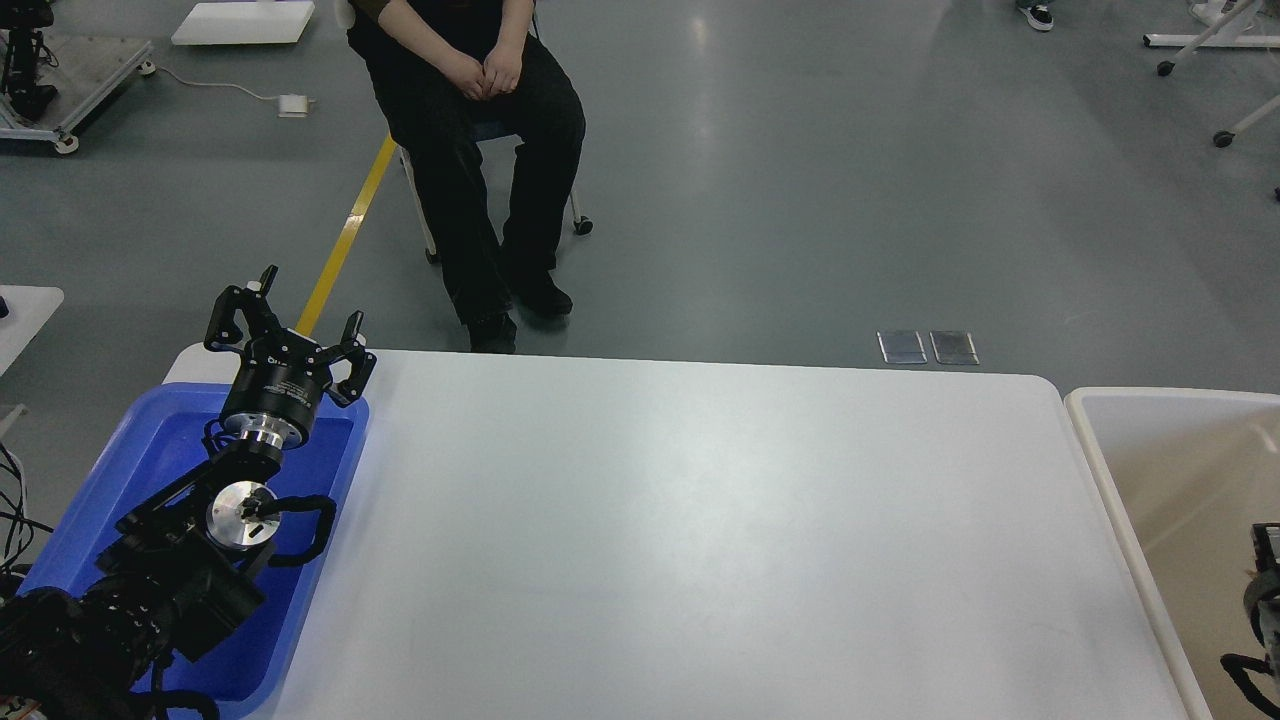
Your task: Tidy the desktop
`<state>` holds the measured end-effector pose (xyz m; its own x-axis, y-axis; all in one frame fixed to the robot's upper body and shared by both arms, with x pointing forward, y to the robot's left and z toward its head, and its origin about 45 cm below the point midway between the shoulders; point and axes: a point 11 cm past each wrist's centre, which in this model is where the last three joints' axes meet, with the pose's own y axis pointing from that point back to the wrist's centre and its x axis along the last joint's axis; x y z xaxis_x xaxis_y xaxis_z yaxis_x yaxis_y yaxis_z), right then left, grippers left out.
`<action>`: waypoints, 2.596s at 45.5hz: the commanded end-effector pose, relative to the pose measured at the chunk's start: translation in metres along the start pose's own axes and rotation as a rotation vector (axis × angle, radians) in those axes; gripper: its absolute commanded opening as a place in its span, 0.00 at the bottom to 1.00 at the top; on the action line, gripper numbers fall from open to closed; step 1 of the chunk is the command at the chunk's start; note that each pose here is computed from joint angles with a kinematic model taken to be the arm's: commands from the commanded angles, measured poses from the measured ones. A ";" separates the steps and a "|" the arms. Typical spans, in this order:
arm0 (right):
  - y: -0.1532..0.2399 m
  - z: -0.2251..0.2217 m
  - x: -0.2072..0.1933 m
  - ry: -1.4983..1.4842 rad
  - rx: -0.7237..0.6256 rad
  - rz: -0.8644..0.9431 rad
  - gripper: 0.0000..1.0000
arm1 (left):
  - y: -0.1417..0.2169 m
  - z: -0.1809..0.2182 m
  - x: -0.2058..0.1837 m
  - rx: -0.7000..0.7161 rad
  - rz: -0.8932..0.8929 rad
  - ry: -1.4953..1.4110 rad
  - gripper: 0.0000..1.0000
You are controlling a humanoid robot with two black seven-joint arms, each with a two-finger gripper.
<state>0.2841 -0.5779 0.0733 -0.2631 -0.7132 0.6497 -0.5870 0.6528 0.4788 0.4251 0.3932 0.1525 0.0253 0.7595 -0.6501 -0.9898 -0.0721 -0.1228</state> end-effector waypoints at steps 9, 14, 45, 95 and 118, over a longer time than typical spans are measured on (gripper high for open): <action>0.001 -0.001 -0.006 0.000 0.002 -0.007 1.00 | 0.000 0.000 0.000 0.000 0.000 0.000 1.00; 0.001 -0.003 -0.006 -0.001 0.005 -0.005 1.00 | 0.000 0.000 0.000 -0.001 0.000 0.000 1.00; 0.006 -0.213 0.044 -0.357 0.347 -0.033 1.00 | 0.000 0.000 0.000 0.000 0.000 0.000 1.00; 0.109 -0.408 0.070 -0.926 0.843 -0.460 1.00 | 0.000 0.000 0.000 -0.001 0.000 0.000 1.00; 0.093 -0.290 -0.083 -0.877 0.862 -0.495 1.00 | 0.000 0.000 0.000 0.000 0.000 0.000 1.00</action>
<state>0.5010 -0.4160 0.3253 -0.1071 -0.9739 -0.2000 -0.9519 0.1585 -0.2623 0.4250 0.3932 0.1525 0.0252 0.7595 -0.6500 -0.9898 -0.0722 -0.1227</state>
